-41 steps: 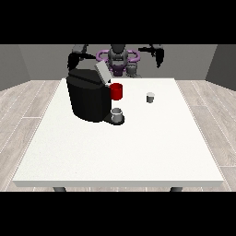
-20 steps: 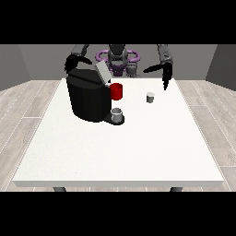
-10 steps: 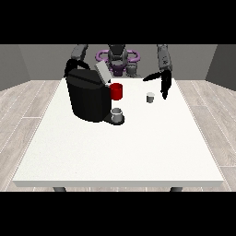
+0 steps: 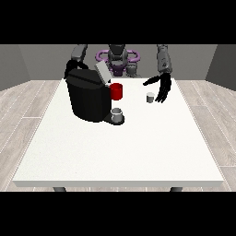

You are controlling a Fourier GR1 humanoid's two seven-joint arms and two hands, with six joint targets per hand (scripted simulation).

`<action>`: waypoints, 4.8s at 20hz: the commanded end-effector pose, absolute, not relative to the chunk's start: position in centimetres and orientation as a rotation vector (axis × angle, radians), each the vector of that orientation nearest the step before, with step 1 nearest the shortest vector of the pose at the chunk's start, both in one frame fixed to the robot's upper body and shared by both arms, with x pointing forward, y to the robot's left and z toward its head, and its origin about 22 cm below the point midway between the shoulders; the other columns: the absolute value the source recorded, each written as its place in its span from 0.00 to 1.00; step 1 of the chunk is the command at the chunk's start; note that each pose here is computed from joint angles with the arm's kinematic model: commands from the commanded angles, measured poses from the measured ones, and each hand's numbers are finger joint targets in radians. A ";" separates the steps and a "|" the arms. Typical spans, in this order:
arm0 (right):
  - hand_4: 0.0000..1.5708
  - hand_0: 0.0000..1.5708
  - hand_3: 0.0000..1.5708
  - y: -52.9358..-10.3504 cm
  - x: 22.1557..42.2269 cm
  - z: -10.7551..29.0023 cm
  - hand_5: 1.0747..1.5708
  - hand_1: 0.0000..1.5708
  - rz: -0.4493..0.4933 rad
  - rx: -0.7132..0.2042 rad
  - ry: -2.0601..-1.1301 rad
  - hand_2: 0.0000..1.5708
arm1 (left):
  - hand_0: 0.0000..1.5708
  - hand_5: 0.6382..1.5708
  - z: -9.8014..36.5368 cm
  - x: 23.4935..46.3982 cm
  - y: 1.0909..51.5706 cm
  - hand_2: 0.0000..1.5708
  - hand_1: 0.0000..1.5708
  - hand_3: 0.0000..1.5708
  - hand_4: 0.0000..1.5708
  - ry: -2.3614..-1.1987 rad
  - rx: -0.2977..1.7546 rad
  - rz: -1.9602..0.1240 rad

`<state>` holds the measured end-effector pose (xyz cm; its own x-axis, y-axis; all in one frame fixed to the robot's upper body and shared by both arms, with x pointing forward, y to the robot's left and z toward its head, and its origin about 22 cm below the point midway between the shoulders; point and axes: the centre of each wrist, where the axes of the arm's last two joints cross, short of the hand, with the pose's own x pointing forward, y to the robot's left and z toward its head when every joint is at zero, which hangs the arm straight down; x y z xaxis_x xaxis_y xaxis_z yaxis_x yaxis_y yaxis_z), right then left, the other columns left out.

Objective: Insert the coffee pod into the coffee machine and close the lid

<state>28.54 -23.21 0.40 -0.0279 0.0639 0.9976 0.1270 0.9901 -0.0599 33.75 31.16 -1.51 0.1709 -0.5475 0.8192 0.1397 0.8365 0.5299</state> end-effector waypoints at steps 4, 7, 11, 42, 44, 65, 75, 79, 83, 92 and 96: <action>0.28 0.00 0.00 -24.0 28.6 0.4 1.00 0.00 -0.062 -0.133 -1.588 0.00 | 0.45 1.00 -2.7 33.8 31.4 0.49 0.45 0.31 0.00 -1.251 0.472 -0.621; 0.28 0.00 0.00 -20.9 29.2 1.6 1.00 0.00 -0.034 -0.120 -1.619 0.00 | 0.38 1.00 -1.8 34.5 33.7 0.46 0.38 0.30 0.00 -1.255 0.535 -0.640; 0.34 0.00 0.00 -21.9 29.3 1.5 1.00 0.00 -0.031 -0.104 -1.642 0.00 | 0.39 1.00 -2.2 34.5 33.9 0.47 0.39 0.31 0.00 -1.275 0.608 -0.705; 0.28 0.00 0.00 -24.4 29.0 -3.0 1.00 0.00 -0.113 -0.118 -1.491 0.00 | 0.82 1.00 4.7 40.4 28.1 0.87 0.82 0.85 0.35 -1.453 0.554 -0.972; 0.29 0.00 0.00 -25.2 29.5 -2.6 1.00 0.00 -0.104 -0.123 -1.486 0.00 | 0.80 1.00 5.1 40.7 26.1 0.84 0.80 0.83 0.34 -1.509 0.536 -0.995; 0.33 0.00 0.00 -21.2 30.9 2.9 1.00 0.00 0.013 -0.028 -1.672 0.00 | 0.79 1.00 20.0 45.0 29.8 0.80 0.79 0.76 0.30 -1.642 0.716 -0.776; 0.34 0.00 0.00 -21.3 32.0 3.6 1.00 0.00 -0.015 -0.086 -1.703 0.00 | 0.80 1.00 23.3 45.8 26.7 0.83 0.80 0.79 0.31 -1.693 0.703 -0.842; 0.33 0.00 0.00 -21.1 30.7 2.8 1.00 0.00 -0.025 -0.072 -1.684 0.00 | 0.83 1.00 21.7 45.7 27.6 0.85 0.83 0.79 0.31 -1.675 0.729 -0.848; 0.33 0.00 0.00 -22.1 31.9 2.7 1.00 0.00 -0.054 -0.084 -1.736 0.00 | 0.83 1.00 23.0 46.1 24.7 0.84 0.83 0.78 0.32 -1.694 0.689 -0.846; 0.33 0.00 0.00 -19.9 31.3 4.0 1.00 0.00 -0.045 -0.063 -1.713 0.00 | 0.75 1.00 22.2 46.2 25.9 0.80 0.75 0.75 0.31 -1.684 0.717 -0.884; 0.29 0.00 0.00 -22.0 31.0 1.8 1.00 0.00 -0.090 -0.061 -1.706 0.00 | 0.76 1.00 21.3 46.2 24.1 0.81 0.76 0.76 0.32 -1.677 0.697 -0.895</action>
<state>31.64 -21.17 3.38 -0.1477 0.0062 0.9890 0.0826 0.9966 0.0061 46.16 25.05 22.02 -0.2699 -0.8075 0.5245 -0.0285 0.5512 0.8339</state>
